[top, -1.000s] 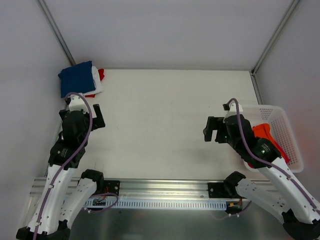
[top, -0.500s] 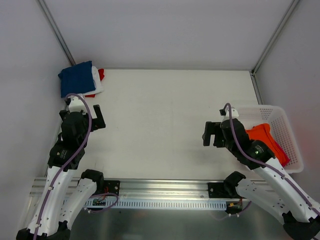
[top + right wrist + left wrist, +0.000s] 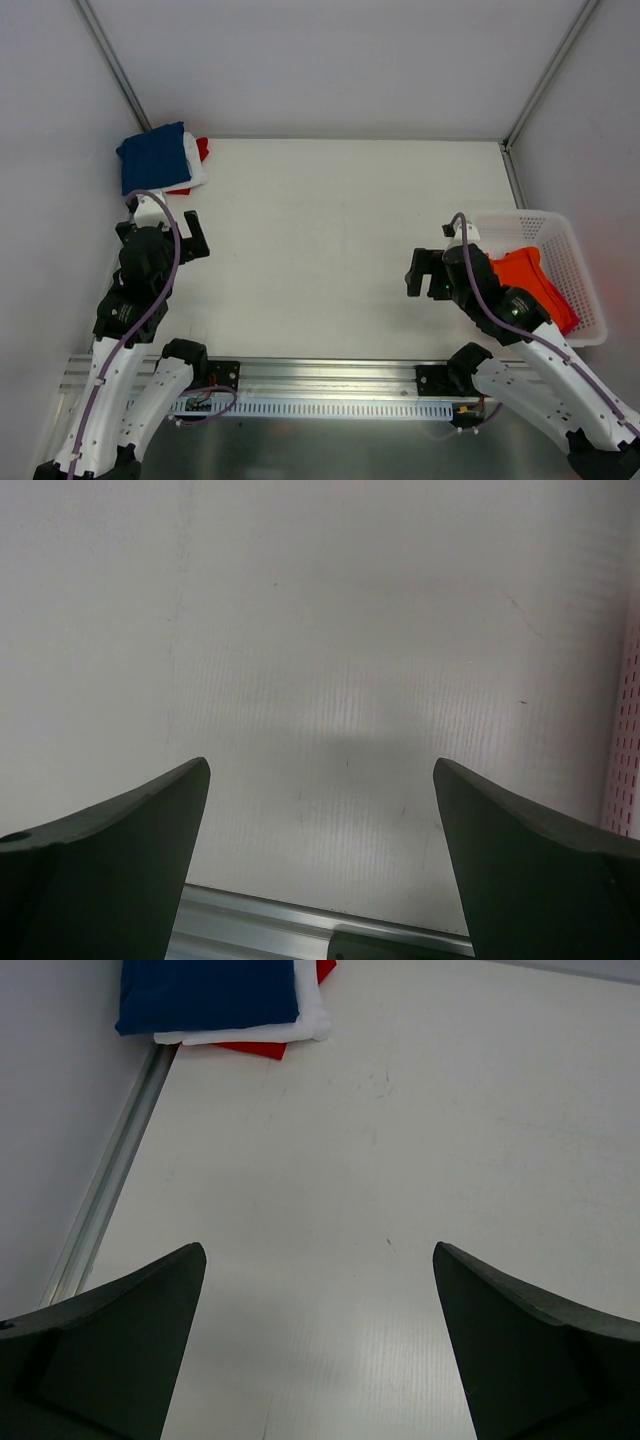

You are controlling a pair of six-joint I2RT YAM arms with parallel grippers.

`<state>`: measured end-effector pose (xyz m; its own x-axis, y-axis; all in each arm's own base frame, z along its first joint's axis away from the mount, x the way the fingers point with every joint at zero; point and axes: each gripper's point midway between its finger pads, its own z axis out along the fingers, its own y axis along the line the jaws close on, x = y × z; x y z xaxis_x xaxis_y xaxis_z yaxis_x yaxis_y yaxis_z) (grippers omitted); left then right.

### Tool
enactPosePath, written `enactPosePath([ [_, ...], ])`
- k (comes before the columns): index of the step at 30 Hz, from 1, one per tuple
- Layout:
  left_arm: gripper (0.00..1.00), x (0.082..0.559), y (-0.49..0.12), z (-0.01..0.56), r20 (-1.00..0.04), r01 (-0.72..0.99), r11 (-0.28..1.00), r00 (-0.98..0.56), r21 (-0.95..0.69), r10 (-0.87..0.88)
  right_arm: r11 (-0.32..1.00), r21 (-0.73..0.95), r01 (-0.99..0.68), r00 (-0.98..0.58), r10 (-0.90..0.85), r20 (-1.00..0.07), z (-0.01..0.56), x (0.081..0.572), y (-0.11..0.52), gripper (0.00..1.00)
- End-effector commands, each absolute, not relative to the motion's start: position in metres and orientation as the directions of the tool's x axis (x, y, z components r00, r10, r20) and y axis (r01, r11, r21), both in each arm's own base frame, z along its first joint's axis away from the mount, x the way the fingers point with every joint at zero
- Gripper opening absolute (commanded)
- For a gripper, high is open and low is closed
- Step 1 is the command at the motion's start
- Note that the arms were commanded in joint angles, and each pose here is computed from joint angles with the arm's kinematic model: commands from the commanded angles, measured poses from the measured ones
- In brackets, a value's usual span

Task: Fold and stack the t-shirts
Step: Neatly place the folded tshirt to the corner

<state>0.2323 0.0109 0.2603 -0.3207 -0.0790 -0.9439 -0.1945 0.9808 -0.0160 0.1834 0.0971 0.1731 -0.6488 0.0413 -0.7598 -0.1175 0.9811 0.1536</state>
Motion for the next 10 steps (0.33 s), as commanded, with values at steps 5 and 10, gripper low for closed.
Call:
enactPosePath([
  [5, 0.99, 0.2318, 0.0147, 0.2662, -0.94, -0.227, 0.974, -0.327, -0.021, -0.096, 0.977, 0.178, -0.12, -0.644, 0.06, -0.763, 0.1746, 0.1832, 0.1008, 1.0],
  [10, 0.99, 0.2306, 0.0106, 0.2651, -0.929, -0.214, 0.976, -0.351, -0.042, -0.117, 0.976, 0.181, -0.123, -0.642, 0.061, -0.764, 0.1746, 0.1821, 0.1007, 1.0],
])
